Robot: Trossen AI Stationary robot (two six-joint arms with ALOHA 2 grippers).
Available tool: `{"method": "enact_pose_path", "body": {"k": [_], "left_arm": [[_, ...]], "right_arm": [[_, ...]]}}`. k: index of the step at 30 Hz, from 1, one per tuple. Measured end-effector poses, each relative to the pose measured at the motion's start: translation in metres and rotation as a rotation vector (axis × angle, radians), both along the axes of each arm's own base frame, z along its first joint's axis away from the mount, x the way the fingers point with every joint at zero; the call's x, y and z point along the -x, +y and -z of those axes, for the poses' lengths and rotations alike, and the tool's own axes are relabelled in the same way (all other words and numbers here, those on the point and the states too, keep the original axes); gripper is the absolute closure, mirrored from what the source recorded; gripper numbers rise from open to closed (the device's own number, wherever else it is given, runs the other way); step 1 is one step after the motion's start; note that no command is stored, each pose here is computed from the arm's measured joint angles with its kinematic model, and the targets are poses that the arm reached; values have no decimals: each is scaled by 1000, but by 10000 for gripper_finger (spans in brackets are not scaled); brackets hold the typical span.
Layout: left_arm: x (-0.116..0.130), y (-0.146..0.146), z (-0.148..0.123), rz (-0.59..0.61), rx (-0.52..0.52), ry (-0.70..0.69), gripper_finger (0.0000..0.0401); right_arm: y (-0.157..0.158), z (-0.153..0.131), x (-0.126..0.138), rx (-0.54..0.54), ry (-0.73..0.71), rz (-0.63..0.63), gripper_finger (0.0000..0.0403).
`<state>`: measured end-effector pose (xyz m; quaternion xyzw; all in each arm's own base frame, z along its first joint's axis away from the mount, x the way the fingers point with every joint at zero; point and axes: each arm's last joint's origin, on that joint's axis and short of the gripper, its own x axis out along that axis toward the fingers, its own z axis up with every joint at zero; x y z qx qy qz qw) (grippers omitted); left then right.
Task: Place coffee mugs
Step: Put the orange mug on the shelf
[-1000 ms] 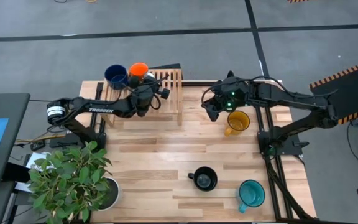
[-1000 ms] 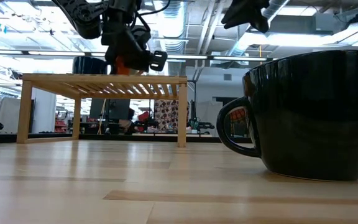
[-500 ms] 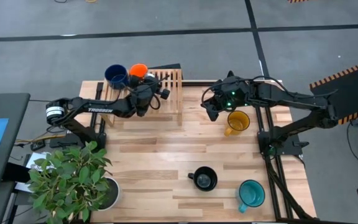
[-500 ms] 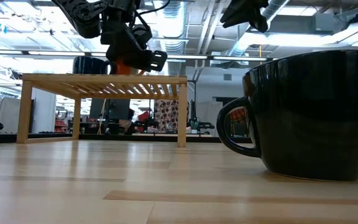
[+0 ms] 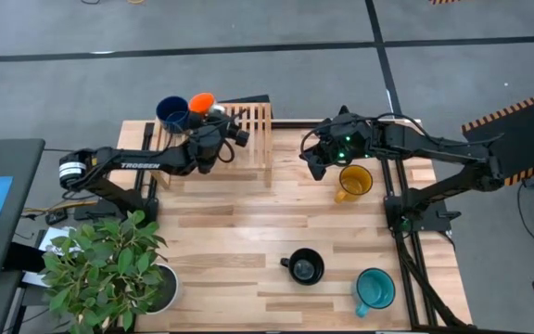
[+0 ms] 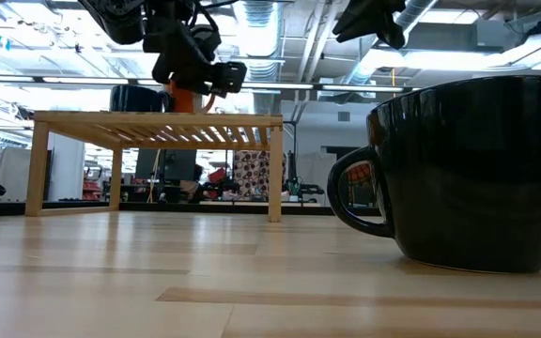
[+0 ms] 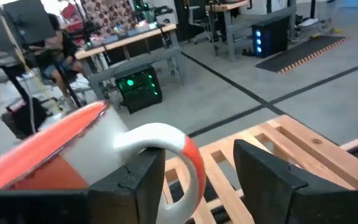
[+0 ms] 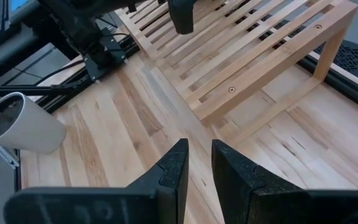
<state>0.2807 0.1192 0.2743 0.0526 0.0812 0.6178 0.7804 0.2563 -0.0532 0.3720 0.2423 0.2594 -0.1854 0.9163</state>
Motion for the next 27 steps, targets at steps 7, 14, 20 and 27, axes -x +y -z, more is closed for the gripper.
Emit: {"method": "enact_pose_path", "body": {"k": [7, 14, 20, 27], "left_arm": [[-1, -1, 4, 77, 45, -25, 220], [0, -1, 5, 56, 50, -20, 220], [1, -4, 1, 62, 45, -30, 220], [8, -12, -11, 63, 24, -21, 220]], "right_arm": [[0, 0, 0, 0, 0, 0, 305], [0, 0, 0, 0, 0, 0, 305], [0, 0, 0, 0, 0, 0, 305], [0, 0, 0, 6, 2, -4, 305]]}}
